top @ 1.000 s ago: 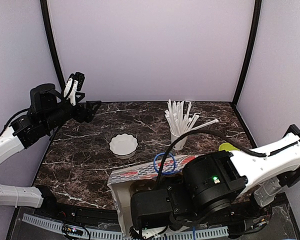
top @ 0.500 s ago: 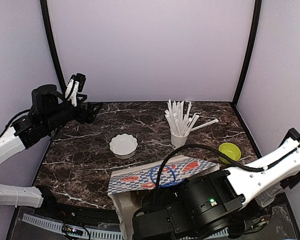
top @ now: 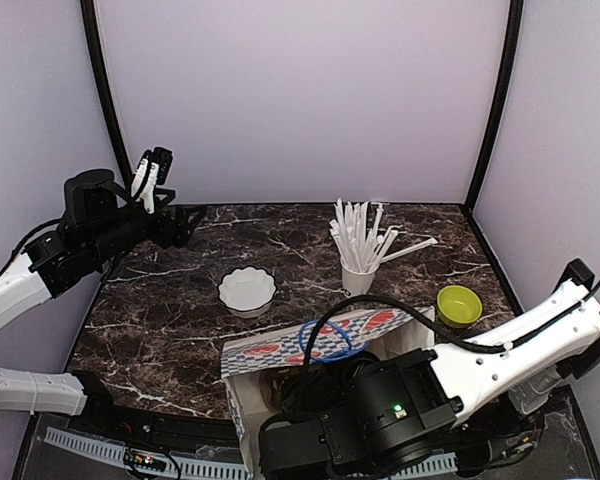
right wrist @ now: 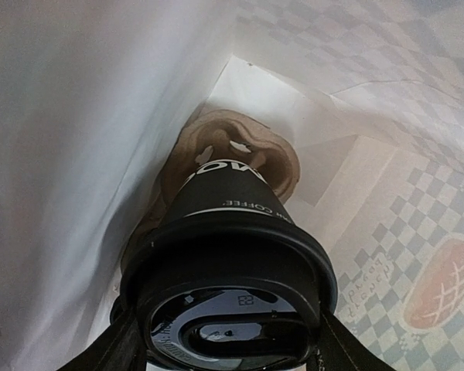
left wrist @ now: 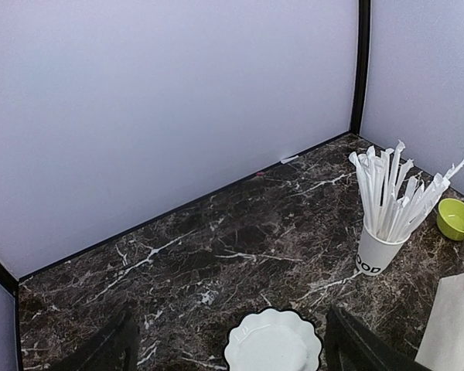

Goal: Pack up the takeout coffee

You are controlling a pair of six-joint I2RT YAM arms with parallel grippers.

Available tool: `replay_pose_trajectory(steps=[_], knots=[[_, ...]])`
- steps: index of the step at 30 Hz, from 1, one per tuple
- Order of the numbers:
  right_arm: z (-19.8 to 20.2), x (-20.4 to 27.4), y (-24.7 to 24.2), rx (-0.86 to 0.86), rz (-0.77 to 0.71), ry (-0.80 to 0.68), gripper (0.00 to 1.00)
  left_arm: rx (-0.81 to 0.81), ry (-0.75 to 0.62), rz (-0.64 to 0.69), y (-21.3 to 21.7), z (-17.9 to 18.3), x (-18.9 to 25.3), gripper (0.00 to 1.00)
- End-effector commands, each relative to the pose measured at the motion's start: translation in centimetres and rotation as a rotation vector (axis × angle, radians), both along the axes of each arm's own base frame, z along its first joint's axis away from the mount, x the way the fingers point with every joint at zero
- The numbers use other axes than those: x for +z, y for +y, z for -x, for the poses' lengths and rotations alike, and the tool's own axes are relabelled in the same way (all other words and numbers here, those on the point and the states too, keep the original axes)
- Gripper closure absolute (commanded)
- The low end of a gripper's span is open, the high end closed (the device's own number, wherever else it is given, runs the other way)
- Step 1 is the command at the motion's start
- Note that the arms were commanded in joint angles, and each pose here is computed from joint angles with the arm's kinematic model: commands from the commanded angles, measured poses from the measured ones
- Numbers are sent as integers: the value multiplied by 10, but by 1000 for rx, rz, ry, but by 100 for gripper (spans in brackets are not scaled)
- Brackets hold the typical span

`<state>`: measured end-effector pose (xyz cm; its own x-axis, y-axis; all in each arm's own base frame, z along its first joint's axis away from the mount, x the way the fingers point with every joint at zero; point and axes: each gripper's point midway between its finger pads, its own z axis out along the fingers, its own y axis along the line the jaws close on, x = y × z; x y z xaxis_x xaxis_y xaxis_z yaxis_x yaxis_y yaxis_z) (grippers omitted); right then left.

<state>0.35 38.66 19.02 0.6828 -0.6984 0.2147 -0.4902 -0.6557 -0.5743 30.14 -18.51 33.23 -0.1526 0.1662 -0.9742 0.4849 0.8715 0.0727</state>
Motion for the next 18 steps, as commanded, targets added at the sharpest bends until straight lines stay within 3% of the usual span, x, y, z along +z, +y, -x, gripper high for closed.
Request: replay_pose_trajectory(steps=[1, 6, 18], knots=[[1, -1, -6, 12, 0, -5, 70, -19, -12, 11, -3, 0, 2, 15], [6, -3, -6, 33, 22, -13, 71, 26, -18, -1, 4, -4, 0, 16], [0, 4, 13, 40, -42, -78, 75, -44, -14, 65, -4, 9, 8, 17]])
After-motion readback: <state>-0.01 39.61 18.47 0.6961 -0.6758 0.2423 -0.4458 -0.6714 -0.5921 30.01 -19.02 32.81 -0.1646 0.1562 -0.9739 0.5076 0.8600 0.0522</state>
